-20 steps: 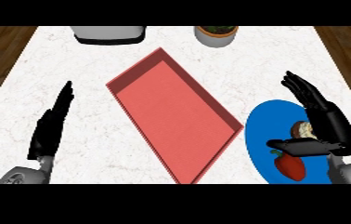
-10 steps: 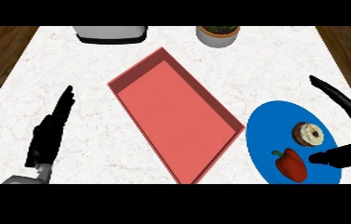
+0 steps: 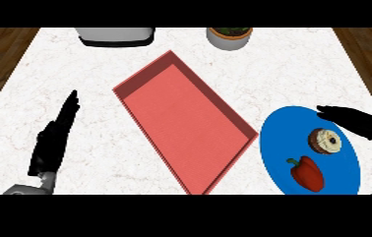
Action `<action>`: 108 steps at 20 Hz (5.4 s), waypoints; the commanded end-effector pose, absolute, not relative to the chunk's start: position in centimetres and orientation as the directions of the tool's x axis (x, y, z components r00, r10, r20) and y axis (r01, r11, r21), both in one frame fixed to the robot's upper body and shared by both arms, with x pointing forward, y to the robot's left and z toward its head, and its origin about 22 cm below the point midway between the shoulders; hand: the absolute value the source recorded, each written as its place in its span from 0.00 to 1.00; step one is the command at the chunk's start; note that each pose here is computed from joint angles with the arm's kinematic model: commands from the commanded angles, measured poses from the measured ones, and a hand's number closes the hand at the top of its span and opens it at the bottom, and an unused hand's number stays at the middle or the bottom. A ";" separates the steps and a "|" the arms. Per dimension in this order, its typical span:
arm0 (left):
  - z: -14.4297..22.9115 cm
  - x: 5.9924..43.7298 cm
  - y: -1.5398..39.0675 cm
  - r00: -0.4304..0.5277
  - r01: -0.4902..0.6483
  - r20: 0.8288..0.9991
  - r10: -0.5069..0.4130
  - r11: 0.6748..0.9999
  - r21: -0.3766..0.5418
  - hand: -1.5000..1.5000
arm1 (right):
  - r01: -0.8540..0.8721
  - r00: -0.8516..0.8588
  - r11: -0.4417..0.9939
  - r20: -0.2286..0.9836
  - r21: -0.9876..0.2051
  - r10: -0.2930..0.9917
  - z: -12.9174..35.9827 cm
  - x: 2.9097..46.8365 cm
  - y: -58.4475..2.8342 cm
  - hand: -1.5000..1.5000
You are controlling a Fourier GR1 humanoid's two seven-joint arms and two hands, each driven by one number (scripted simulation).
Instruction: Pick the bell pepper from the plate and place it in the cardboard box
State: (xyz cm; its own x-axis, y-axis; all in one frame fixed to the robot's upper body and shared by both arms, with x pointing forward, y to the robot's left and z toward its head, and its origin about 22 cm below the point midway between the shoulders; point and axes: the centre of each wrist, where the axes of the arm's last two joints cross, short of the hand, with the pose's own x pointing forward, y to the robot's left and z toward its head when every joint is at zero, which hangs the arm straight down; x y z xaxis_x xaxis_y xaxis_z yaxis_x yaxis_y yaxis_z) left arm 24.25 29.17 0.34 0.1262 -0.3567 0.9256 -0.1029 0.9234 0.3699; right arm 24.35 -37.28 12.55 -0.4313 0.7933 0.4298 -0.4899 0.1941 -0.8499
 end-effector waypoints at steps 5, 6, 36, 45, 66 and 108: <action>0.3 22.9 29.6 0.135 -0.111 0.923 -0.361 0.920 0.376 0.50 | -0.552 -0.391 0.044 0.305 -0.833 0.868 11.7 21.3 -33.2 0.00; 0.9 24.4 29.3 0.116 -0.103 0.929 -0.352 0.926 0.364 0.50 | -0.550 -0.370 0.070 0.318 -0.832 0.873 9.4 20.7 -33.7 0.00; 1.6 23.6 28.0 0.106 -0.105 0.927 -0.361 0.922 0.372 0.50 | -0.521 -0.305 0.083 0.276 -0.849 0.912 4.8 20.4 -32.6 0.00; 1.6 23.4 29.7 0.110 -0.103 0.928 -0.357 0.924 0.368 0.50 | -0.554 -0.292 0.061 0.263 -0.830 0.919 2.9 23.3 -32.6 0.00; 1.7 23.7 29.3 0.127 -0.112 0.926 -0.354 0.923 0.369 0.50 | -0.288 -0.414 0.040 0.162 -0.957 0.896 1.9 21.2 -33.1 1.00; 1.3 24.7 28.6 0.107 -0.096 0.928 -0.356 0.926 0.366 0.50 | -0.009 -0.364 0.586 0.549 -0.810 0.753 19.2 28.6 -11.0 1.00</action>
State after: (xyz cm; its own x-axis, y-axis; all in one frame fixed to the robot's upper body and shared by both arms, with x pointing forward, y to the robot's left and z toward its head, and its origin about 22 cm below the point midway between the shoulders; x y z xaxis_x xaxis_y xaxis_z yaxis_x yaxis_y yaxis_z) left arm 24.30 27.78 0.78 0.1178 -0.3600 0.9255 -0.0927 0.9239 0.3712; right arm 26.40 -13.72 19.53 -0.3787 0.7373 0.5594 0.0061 0.6064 -0.7951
